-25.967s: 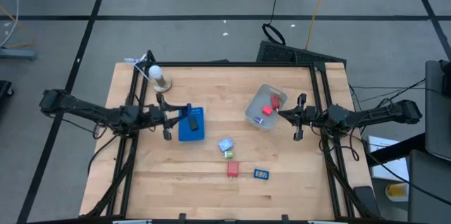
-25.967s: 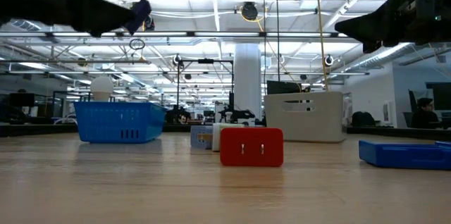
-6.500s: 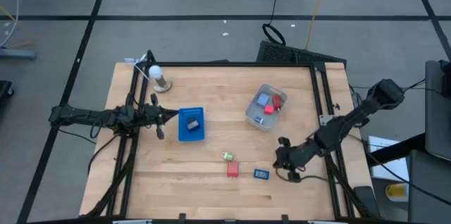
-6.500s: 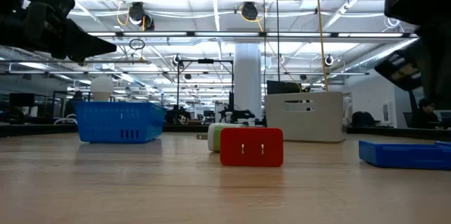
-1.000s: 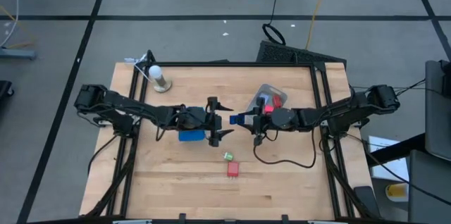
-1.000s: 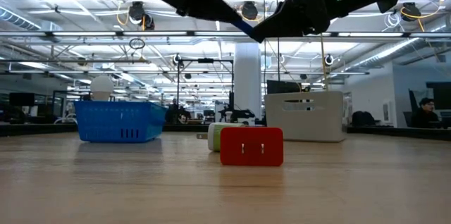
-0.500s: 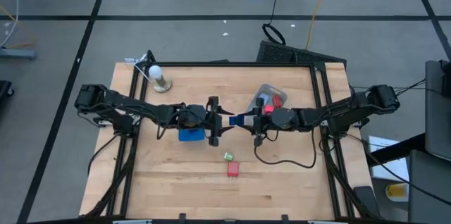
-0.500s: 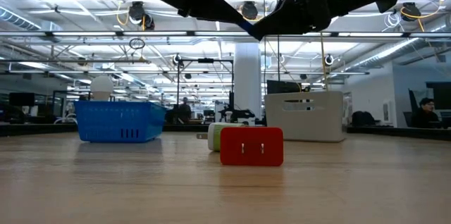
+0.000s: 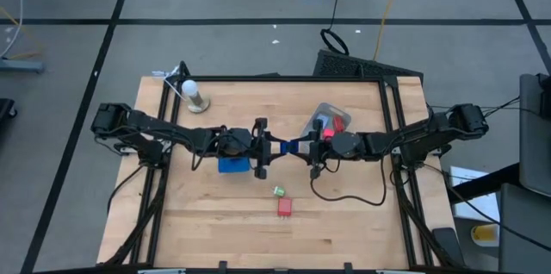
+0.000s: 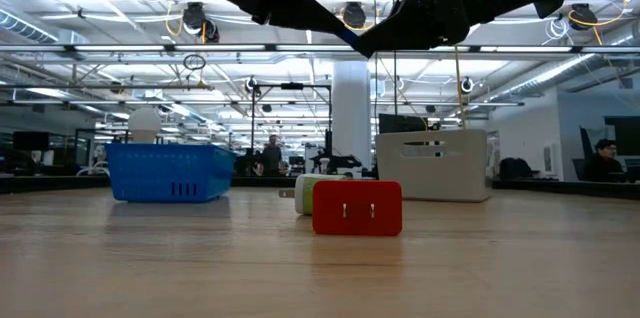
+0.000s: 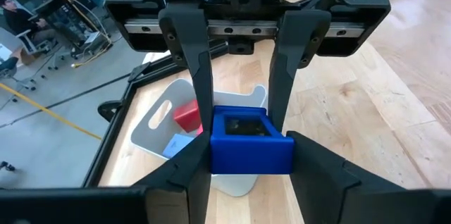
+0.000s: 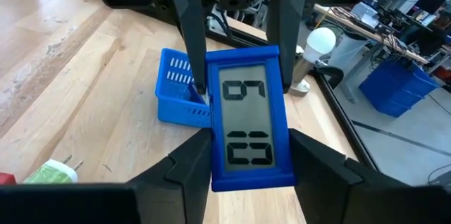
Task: Pick & Place Office items
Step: Put the blue digital clock into the blue bin
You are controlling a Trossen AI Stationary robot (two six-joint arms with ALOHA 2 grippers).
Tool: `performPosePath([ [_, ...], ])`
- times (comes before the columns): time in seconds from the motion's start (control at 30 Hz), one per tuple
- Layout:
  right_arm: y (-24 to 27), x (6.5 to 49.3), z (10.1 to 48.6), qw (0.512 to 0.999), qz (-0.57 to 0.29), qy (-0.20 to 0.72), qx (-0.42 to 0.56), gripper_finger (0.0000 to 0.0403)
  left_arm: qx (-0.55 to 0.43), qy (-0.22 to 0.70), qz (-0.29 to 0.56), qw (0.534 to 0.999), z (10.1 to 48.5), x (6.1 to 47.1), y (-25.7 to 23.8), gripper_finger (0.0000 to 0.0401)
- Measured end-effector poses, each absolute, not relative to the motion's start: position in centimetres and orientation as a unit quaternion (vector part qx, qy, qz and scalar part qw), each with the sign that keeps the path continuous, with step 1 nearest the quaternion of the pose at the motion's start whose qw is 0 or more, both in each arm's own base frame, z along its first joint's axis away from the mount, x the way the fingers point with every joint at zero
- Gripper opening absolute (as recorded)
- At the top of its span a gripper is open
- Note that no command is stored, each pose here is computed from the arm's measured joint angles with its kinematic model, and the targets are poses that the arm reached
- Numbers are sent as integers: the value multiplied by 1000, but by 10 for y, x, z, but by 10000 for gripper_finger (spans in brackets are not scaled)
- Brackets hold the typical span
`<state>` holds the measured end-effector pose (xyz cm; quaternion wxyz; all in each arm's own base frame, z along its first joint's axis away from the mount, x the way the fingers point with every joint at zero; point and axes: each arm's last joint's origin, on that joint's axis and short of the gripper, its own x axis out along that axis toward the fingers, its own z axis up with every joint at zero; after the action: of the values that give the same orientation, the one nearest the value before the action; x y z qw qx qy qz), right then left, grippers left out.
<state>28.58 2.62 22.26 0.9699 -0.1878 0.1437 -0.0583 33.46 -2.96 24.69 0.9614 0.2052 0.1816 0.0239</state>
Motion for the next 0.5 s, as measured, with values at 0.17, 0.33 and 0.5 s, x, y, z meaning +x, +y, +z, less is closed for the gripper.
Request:
performPosePath([
  [0.17, 26, 285, 225, 971, -59, 138, -185, 191, 209, 182, 26, 961, 247, 334, -32, 158],
  [0.33, 26, 280, 234, 975, -64, 126, -170, 228, 210, 189, 25, 959, 245, 334, -32, 158],
  [0.5, 28, 271, 241, 976, -60, 133, -164, 247, 212, 189, 22, 959, 254, 326, -32, 158],
])
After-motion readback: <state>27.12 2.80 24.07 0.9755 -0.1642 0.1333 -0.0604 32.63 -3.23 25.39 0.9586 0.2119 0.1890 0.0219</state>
